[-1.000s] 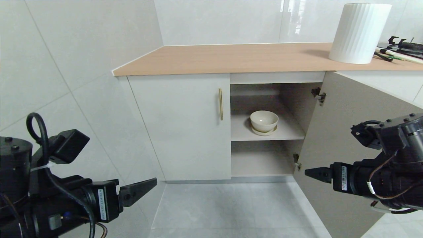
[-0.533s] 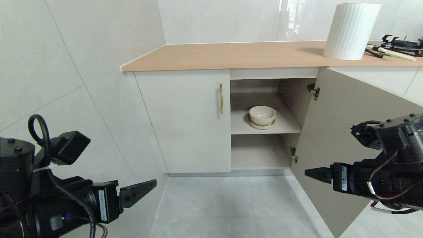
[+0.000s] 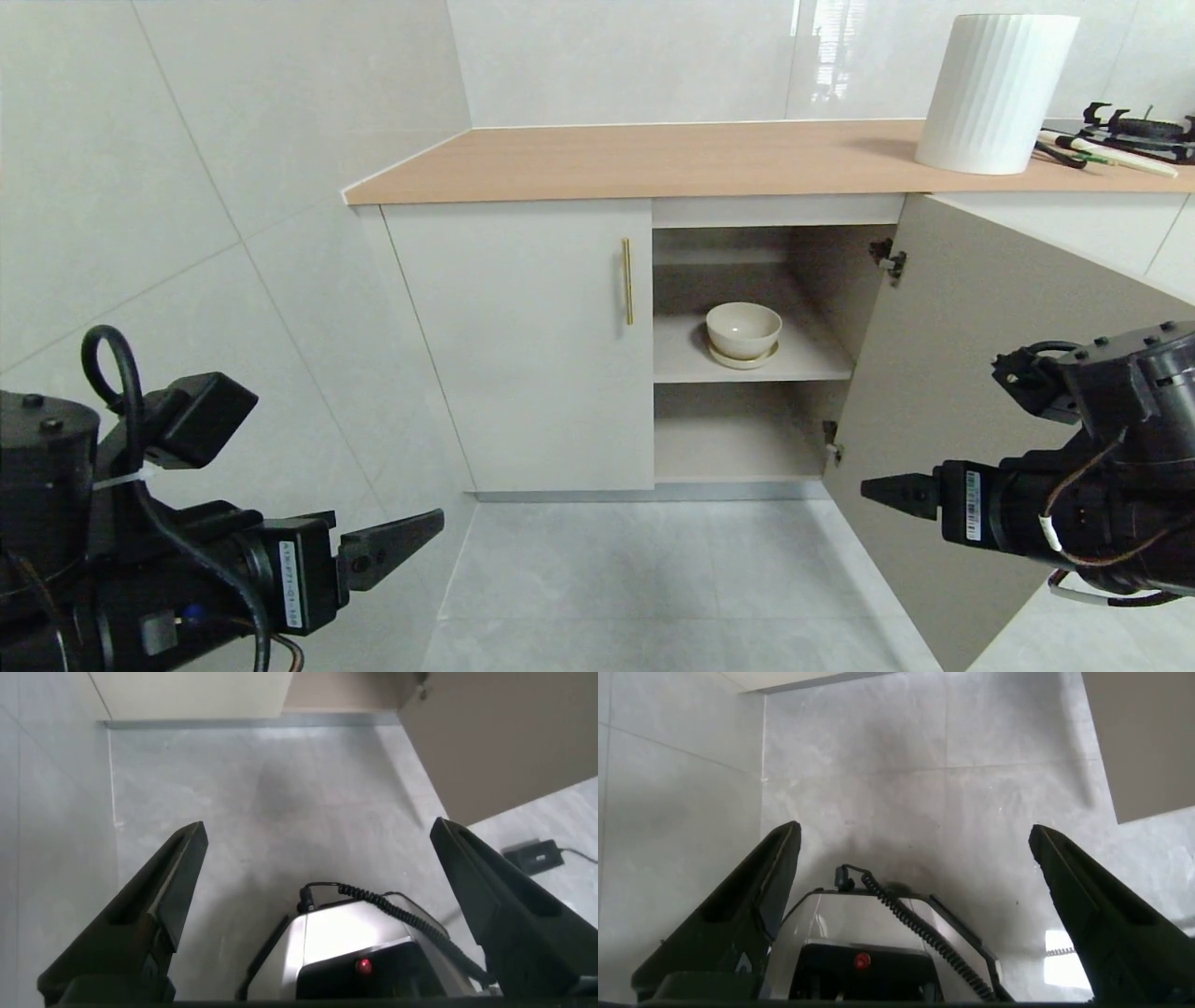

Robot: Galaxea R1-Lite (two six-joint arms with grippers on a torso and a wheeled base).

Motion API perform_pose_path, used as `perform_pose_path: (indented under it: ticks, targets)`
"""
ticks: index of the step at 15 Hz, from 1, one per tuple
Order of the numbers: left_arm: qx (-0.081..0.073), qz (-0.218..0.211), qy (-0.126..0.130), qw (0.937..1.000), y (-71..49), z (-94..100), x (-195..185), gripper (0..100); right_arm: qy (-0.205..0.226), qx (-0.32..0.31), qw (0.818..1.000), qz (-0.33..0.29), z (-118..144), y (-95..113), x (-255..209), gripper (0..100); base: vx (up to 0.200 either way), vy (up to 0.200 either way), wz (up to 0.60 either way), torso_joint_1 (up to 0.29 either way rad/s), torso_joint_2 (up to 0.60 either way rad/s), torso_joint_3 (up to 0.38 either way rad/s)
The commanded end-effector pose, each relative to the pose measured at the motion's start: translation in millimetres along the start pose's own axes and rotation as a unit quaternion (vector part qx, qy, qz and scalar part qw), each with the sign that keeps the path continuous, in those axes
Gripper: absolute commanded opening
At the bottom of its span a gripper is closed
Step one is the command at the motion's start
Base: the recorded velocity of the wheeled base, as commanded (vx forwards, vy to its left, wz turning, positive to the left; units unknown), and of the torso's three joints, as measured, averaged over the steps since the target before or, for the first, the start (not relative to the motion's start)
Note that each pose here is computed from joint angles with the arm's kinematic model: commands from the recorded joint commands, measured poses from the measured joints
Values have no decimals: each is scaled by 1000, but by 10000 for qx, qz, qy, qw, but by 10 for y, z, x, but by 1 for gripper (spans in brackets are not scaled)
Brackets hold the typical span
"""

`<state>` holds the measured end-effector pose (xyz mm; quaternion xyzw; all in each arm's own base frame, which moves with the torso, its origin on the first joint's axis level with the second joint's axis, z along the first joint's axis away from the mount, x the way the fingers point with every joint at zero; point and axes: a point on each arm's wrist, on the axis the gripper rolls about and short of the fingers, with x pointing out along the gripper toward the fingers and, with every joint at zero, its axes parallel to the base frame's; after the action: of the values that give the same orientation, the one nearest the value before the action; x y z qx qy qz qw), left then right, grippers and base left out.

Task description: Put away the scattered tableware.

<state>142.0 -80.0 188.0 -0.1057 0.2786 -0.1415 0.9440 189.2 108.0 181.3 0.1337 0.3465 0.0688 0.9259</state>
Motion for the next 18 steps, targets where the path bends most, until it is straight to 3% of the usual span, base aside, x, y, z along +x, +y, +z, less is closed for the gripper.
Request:
perform_pose_path:
  ticks: [1, 4, 11, 15, 18]
  targets:
    - [44, 15, 24, 10000, 1, -6, 12, 100, 13, -4, 10000, -5, -3, 2, 8, 100, 0, -200, 0, 2, -2, -2]
    - [44, 7, 27, 10000, 0, -6, 12, 100, 55, -10, 10000, -38, -18, -10, 12, 100, 0, -200, 0, 14, -1, -4]
    - [47, 16, 48, 10000, 3, -15, 18, 100, 832, -97, 9938, -728, 48, -149, -95, 100, 0, -200, 0, 4, 0, 2]
    - [48, 19, 55, 10000, 8, -25, 16, 100, 1148, -158, 9808, -1567, 226, -499, -240, 100, 0, 0, 0, 0, 0, 0]
    - [49, 22, 62, 10000, 8, -25, 20, 100, 936, 160, 9704, -2223, 429, -821, -293, 100, 0, 0, 0, 0, 0, 0]
